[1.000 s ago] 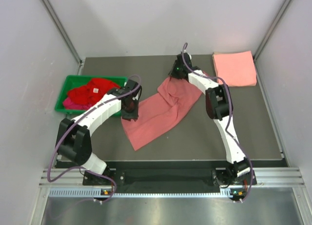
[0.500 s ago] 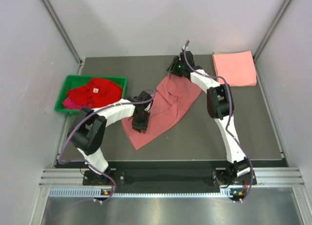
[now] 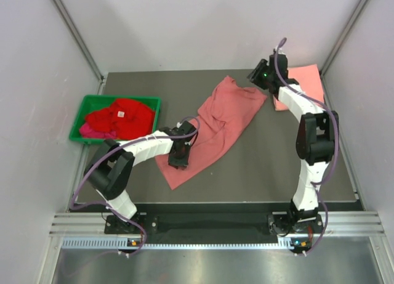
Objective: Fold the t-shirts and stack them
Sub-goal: Fold the tshirt
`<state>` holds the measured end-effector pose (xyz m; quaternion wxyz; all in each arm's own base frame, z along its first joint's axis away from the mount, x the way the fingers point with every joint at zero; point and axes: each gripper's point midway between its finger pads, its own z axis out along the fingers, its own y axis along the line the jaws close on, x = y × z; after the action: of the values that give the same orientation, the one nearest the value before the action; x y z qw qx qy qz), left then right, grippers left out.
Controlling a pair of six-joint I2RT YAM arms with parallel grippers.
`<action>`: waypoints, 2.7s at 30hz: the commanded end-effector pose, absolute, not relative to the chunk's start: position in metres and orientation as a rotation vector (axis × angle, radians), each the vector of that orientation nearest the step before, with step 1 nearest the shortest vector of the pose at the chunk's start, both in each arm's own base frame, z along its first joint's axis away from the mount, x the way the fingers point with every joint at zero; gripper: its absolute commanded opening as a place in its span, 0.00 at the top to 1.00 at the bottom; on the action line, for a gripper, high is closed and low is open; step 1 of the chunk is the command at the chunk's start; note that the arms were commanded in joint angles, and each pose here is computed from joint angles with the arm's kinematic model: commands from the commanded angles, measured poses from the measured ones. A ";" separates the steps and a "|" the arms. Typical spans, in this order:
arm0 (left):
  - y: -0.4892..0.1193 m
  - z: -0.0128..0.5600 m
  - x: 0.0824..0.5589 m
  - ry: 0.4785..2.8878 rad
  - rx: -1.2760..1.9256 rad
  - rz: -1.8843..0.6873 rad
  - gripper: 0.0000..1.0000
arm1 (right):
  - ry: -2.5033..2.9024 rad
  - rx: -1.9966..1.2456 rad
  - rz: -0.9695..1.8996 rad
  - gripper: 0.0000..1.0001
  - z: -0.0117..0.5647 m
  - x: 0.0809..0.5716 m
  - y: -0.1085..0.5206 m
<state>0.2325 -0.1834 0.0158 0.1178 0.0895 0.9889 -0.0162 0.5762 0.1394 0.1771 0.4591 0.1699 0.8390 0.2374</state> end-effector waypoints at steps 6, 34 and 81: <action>-0.177 -0.001 0.202 2.978 0.241 0.003 0.65 | 2.162 0.554 0.428 0.64 0.111 0.557 0.069; -0.201 0.124 0.277 2.700 0.239 0.043 0.65 | 2.242 0.619 0.255 1.00 0.039 0.611 0.044; -0.120 0.184 0.366 2.344 -0.161 -0.368 0.64 | 2.601 0.794 0.734 0.64 0.083 0.173 0.376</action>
<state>0.3597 -0.1122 0.1684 0.3449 -0.0750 0.9283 -0.1169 0.1636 0.3625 0.0805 0.1446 0.2313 0.9304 0.2447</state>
